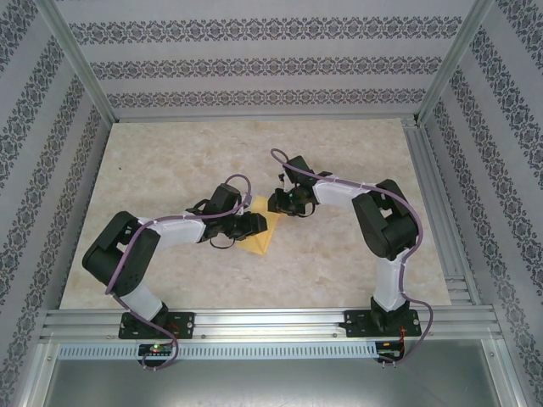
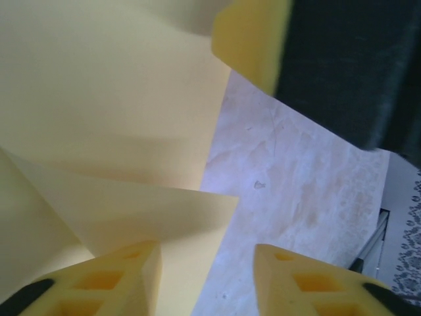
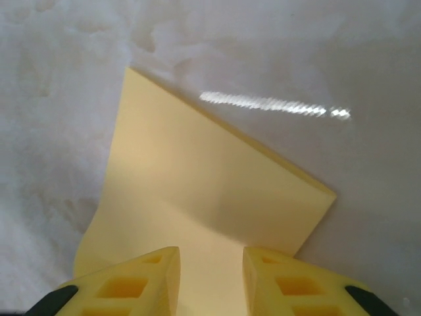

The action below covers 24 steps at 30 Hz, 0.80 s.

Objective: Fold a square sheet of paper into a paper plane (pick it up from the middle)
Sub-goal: Fold the triangle a second time at the center of the table.

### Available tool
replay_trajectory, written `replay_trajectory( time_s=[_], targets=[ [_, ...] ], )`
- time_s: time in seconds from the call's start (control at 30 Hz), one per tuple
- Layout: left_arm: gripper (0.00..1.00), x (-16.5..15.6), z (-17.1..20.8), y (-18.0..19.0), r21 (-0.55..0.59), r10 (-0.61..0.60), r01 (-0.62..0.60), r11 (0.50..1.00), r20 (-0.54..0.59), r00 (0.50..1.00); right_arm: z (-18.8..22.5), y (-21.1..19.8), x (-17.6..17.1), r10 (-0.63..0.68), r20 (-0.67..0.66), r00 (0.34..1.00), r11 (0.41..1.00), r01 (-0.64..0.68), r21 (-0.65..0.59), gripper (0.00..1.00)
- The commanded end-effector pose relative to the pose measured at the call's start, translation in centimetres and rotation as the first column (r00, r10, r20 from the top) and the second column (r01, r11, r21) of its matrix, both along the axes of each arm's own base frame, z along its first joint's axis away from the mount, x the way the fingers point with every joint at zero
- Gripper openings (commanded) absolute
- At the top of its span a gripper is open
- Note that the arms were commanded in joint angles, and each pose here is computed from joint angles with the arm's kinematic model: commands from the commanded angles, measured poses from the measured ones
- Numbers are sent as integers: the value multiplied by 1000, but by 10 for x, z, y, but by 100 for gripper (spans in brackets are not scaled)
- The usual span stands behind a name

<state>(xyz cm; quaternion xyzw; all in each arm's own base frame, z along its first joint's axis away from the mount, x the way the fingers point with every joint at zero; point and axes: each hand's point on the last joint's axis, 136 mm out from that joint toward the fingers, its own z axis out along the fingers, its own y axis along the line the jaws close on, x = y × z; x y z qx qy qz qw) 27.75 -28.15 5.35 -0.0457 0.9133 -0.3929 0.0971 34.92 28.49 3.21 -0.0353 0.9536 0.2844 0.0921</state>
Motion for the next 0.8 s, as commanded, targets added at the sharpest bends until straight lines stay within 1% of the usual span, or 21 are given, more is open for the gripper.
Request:
replay_trajectory(
  time_s=[0.0, 0.1, 0.2, 0.3, 0.47, 0.6, 0.77],
  targets=[
    [34, 8, 1, -3, 16, 8, -8, 1000, 39, 999, 43, 7, -5, 67, 74, 995, 993, -74, 94, 33],
    [27, 8, -2, -1, 27, 10, -11, 1000, 38, 999, 48, 8, -18, 95, 62, 994, 987, -102, 123, 36],
    [21, 8, -3, 0, 31, 10, -11, 999, 37, 999, 43, 7, -34, 120, 39, 992, 986, -124, 110, 39],
    [17, 7, -5, 0, 38, 5, -7, 999, 32, 999, 33, 7, -47, 143, 10, 990, 985, -143, 98, 40],
    [14, 6, -7, 1, 45, 8, -9, 999, 29, 1000, 21, 10, -61, 170, -28, 985, 981, -167, 99, 40],
    [12, 7, -7, 1, 45, 7, -9, 999, 30, 1000, 18, 19, -70, 204, -41, 978, 972, -197, 125, 40],
    [12, 7, -6, 1, 44, 6, -7, 999, 30, 1000, 6, 19, -72, 203, -66, 977, 975, -195, 110, 37]
  ],
)
